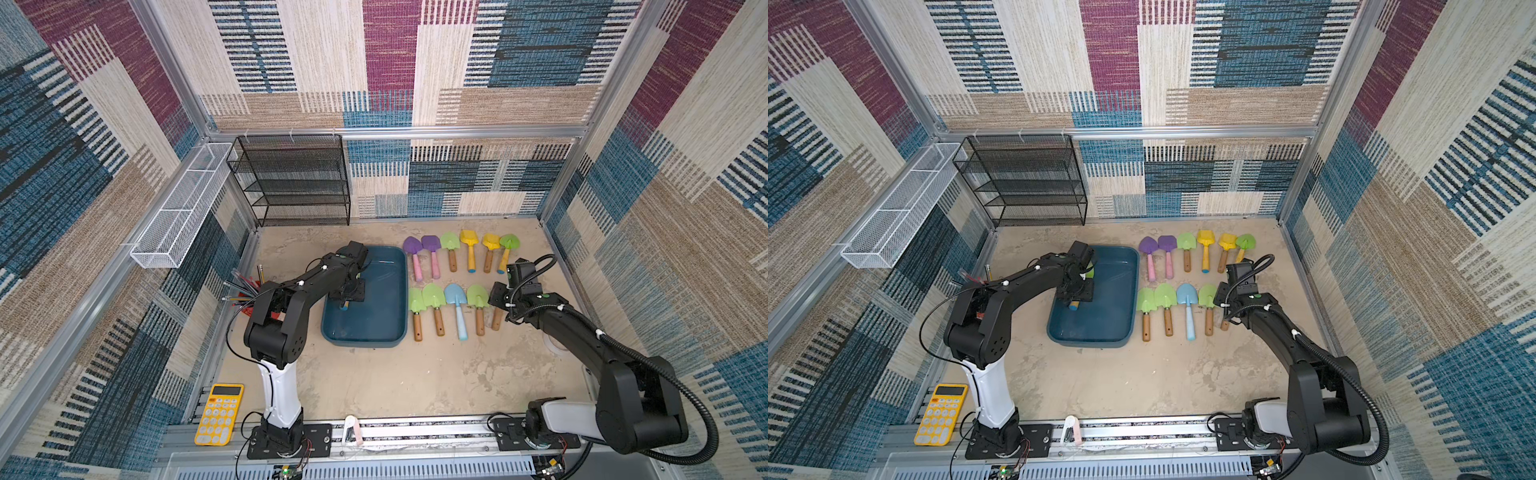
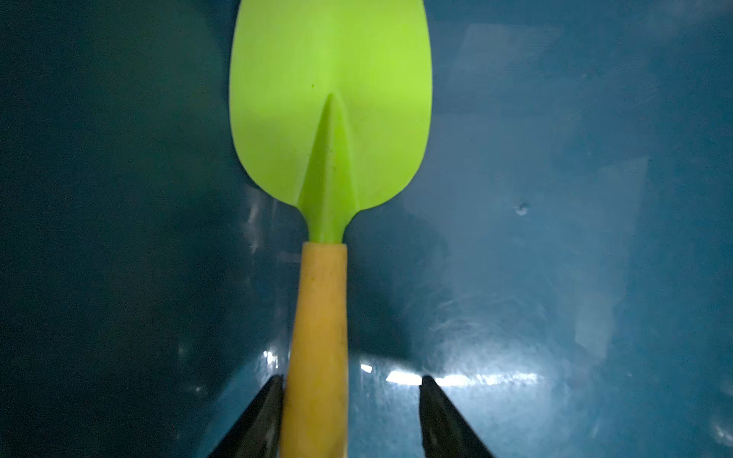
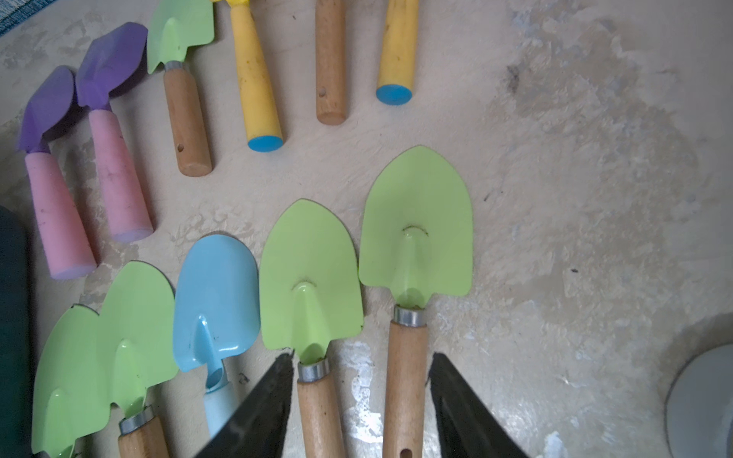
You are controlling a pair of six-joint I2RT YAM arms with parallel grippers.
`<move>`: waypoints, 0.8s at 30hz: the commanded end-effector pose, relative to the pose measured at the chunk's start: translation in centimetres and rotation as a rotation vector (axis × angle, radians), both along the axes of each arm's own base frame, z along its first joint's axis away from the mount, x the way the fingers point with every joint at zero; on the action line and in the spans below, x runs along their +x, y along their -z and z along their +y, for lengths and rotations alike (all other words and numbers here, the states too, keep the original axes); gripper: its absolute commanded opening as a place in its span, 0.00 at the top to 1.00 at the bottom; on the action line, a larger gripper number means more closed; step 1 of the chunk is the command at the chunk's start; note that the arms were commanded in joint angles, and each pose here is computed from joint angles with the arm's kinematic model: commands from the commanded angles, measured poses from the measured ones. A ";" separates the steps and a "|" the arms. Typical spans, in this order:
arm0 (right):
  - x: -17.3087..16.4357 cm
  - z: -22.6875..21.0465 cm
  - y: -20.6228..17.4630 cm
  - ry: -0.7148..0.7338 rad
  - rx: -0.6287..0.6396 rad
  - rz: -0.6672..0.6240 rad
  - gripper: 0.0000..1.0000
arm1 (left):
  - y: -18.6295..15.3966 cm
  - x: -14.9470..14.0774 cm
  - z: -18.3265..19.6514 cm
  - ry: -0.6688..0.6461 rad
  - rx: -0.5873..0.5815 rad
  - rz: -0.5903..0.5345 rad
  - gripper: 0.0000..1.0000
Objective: Take the shovel out of the storage box
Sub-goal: Pick up the shovel from the storage box.
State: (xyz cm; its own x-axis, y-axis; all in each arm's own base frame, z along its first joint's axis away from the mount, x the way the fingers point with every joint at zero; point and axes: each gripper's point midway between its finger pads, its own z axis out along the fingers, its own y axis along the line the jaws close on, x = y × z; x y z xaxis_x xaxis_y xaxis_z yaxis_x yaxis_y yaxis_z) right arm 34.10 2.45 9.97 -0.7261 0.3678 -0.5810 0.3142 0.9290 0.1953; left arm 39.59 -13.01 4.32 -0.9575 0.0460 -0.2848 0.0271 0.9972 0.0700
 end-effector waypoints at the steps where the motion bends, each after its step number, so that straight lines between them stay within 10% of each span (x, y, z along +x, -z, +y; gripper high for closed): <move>1: 0.6 0.6 -0.4 -0.016 0.026 -0.035 0.44 | -0.1 -0.7 0.5 0.015 0.047 0.016 0.44; 12: 0.7 1.4 -0.1 -0.044 0.062 -0.041 0.50 | 1.3 -1.5 0.7 0.002 0.057 0.063 0.53; 24: 0.7 1.9 -0.2 -0.065 0.083 -0.062 0.54 | 0.9 -1.6 0.2 0.009 0.033 0.067 0.90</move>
